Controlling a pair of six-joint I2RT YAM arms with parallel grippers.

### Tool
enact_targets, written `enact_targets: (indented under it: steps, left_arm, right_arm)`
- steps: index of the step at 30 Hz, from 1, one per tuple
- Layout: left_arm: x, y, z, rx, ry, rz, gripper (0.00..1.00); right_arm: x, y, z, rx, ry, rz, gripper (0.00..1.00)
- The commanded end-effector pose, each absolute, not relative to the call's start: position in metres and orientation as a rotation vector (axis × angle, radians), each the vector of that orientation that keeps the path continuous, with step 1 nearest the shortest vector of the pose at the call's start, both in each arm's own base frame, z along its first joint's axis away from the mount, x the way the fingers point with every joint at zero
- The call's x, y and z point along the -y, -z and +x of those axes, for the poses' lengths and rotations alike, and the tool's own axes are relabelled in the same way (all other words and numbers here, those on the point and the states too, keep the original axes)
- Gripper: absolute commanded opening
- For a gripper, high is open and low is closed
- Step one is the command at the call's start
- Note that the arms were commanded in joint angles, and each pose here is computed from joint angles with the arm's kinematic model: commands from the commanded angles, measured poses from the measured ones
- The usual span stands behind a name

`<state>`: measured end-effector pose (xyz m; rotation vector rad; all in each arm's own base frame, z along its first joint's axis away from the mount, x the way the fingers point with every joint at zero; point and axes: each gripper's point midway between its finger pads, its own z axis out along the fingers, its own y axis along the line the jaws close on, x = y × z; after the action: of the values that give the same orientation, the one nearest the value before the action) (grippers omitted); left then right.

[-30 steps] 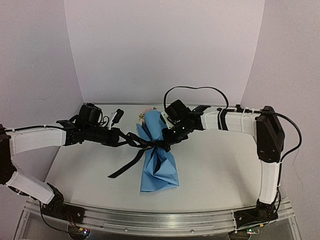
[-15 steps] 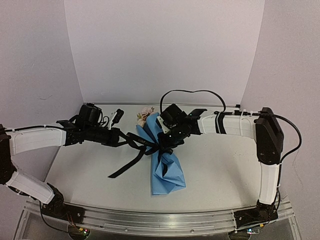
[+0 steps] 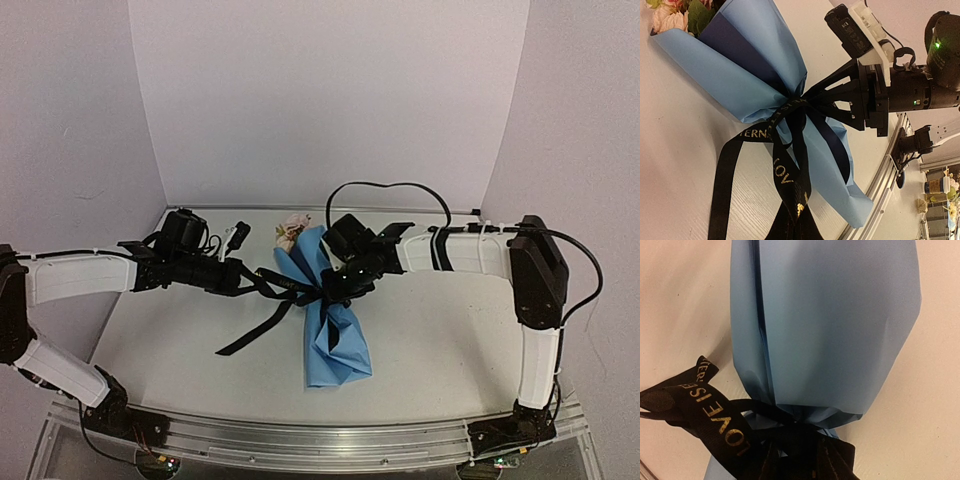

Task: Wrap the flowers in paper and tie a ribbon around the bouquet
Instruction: Cross the right side of the half-tied ribbon with the folded bouquet.

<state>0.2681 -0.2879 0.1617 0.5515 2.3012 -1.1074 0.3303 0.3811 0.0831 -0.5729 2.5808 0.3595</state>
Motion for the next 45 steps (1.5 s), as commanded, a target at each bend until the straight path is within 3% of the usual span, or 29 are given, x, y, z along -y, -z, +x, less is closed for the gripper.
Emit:
enact_targets:
  steps: [1,12,18,35,45]
  left_arm:
    - [0.296,-0.180,0.273,-2.233,1.136,0.583,0.00]
    - [0.297,-0.181,0.275,-2.235,1.139,0.583,0.00]
    - [0.298,-0.180,0.275,-2.239,1.140,0.582,0.00]
    - [0.301,-0.180,0.279,-2.240,1.141,0.590,0.00]
    - [0.302,-0.182,0.280,-2.236,1.139,0.595,0.00]
  right_arm:
    - [-0.380,-0.137,0.347,-2.448,-0.364,-0.522,0.33]
    - [-0.375,-0.146,0.354,-2.441,-0.357,-0.509,0.45]
    - [-0.369,-0.140,0.354,-2.456,-0.350,-0.536,0.46]
    - [-0.381,-0.113,0.352,-2.515,-0.357,-0.674,0.32]
    - [-0.372,-0.107,0.357,-2.523,-0.276,-0.648,0.31]
